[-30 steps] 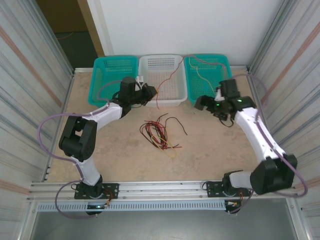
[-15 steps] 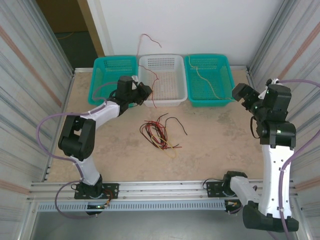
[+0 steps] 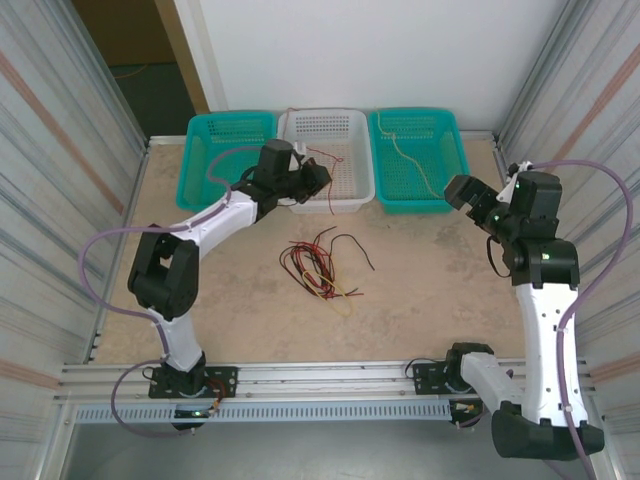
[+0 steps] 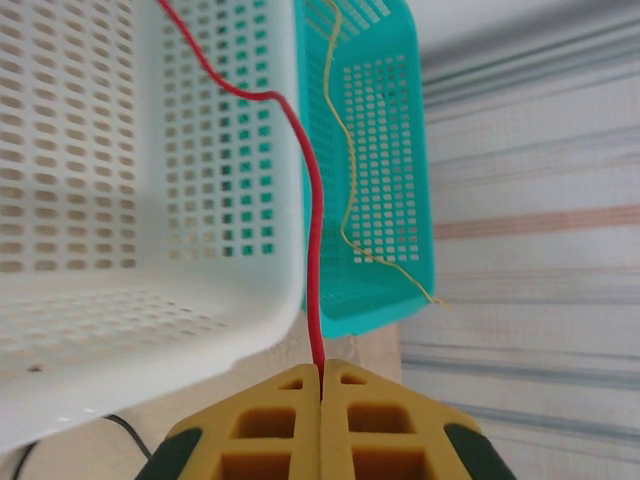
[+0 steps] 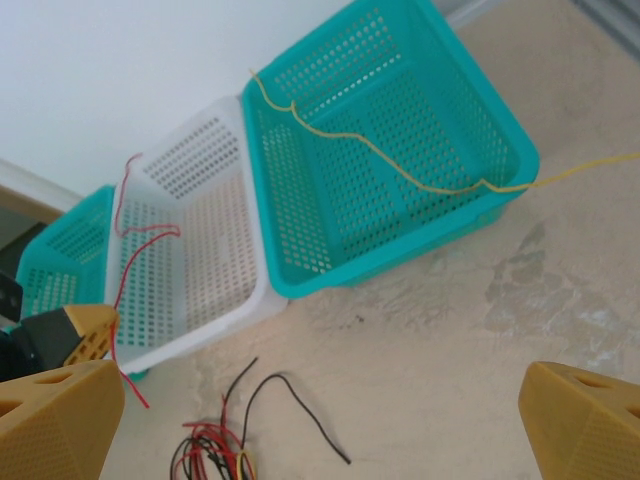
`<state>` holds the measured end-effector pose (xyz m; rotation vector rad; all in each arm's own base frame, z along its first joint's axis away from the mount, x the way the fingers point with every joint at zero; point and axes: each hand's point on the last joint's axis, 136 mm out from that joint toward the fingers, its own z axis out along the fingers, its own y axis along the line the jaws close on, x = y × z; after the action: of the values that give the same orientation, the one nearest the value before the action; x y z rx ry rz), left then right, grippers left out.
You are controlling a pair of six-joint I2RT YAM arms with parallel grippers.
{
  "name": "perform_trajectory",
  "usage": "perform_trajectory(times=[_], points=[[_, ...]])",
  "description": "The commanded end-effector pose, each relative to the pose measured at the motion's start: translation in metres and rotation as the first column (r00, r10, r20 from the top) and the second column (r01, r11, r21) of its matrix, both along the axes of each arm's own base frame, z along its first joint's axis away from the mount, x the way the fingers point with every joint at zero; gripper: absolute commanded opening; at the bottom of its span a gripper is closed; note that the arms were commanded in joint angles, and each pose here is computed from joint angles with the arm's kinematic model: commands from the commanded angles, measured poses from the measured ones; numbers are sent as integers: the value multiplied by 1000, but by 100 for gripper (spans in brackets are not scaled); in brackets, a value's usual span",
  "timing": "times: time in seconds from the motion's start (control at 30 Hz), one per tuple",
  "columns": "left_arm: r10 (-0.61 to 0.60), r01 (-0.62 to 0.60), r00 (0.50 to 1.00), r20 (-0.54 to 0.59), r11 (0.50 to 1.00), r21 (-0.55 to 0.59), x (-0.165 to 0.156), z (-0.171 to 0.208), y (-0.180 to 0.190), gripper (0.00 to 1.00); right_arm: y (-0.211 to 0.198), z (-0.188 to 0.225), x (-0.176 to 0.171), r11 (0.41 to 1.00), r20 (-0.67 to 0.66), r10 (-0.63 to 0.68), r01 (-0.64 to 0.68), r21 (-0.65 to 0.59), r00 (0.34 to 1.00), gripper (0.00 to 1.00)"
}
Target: Untangle the cables
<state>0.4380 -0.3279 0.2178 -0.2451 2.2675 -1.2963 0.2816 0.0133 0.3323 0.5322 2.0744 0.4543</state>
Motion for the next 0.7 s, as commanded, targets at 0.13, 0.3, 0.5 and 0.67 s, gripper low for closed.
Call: perform_trajectory(times=[0.13, 0.3, 0.5, 0.67], points=[[-22, 24, 999, 43, 999, -40, -10, 42, -21, 0, 11, -1, 1, 999, 11, 40, -40, 28, 999, 100], [40, -43, 999, -19, 986, -160, -12, 30, -24, 0, 13, -1, 0, 998, 10, 54, -54, 33, 998, 100], [65, -80, 996, -67, 967, -240, -16, 13, -28, 0, 18, -7, 0, 996, -3, 76, -76, 49, 997, 100], [132, -137, 991, -35, 974, -179, -16, 12, -10, 0, 25, -16, 1, 993, -19, 100, -98, 65, 995, 100]])
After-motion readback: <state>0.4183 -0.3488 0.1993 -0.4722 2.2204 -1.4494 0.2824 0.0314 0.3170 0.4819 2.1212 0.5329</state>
